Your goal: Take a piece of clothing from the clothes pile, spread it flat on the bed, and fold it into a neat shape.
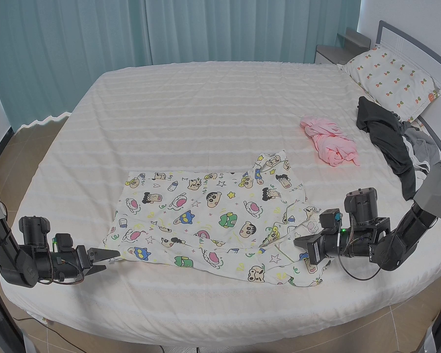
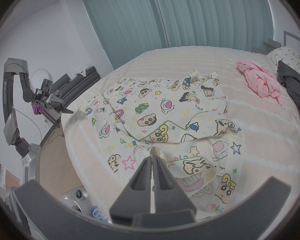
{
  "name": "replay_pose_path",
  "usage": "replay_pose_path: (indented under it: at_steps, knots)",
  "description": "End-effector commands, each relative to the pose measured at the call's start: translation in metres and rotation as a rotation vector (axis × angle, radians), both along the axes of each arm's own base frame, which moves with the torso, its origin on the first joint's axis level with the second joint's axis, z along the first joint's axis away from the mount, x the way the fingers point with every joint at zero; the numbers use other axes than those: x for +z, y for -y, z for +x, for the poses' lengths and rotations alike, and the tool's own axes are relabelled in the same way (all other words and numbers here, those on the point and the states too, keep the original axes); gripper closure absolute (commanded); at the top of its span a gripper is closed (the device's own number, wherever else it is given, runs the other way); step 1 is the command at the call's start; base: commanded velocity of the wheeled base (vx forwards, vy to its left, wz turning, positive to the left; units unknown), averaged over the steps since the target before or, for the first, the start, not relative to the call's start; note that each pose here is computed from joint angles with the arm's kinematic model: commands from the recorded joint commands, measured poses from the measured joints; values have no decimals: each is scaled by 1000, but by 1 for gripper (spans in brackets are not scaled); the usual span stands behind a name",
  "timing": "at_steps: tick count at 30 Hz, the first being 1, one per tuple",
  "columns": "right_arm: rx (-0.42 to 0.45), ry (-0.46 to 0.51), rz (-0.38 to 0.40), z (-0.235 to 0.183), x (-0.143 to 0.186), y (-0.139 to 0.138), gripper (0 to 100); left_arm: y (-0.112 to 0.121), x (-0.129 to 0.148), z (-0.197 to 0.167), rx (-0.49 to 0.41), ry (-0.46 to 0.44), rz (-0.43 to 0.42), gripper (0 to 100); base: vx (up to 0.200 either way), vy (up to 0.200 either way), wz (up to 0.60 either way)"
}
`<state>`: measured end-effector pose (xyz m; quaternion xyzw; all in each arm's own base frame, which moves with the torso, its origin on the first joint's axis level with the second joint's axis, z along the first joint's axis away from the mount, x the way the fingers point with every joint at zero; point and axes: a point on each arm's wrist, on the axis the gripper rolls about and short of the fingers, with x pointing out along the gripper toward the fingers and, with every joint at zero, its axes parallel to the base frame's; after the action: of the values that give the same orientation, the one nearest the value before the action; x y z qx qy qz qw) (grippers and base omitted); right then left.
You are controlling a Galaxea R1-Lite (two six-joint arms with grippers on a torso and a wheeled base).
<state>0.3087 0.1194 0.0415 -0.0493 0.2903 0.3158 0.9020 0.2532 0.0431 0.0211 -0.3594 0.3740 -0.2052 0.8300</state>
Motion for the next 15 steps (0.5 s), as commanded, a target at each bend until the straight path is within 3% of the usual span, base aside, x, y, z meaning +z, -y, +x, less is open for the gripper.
replay_pose_path:
  at_steps: [1,10,11,15]
  knots:
    - [10,10,1,-5,5,0,100,0,-3,-1,2,-14,-3,0,0,0,0]
    - [11,-7,-4,-14,5,3,100,0,-7,-2,-1,-26,-3,0,0,0,0]
    - [10,-13,-7,-15,4,4,0,0,-7,-2,-1,-26,-3,0,0,0,0]
    - [17,-22,-4,-16,2,4,0,1,-7,-2,-3,-28,-4,0,0,0,0]
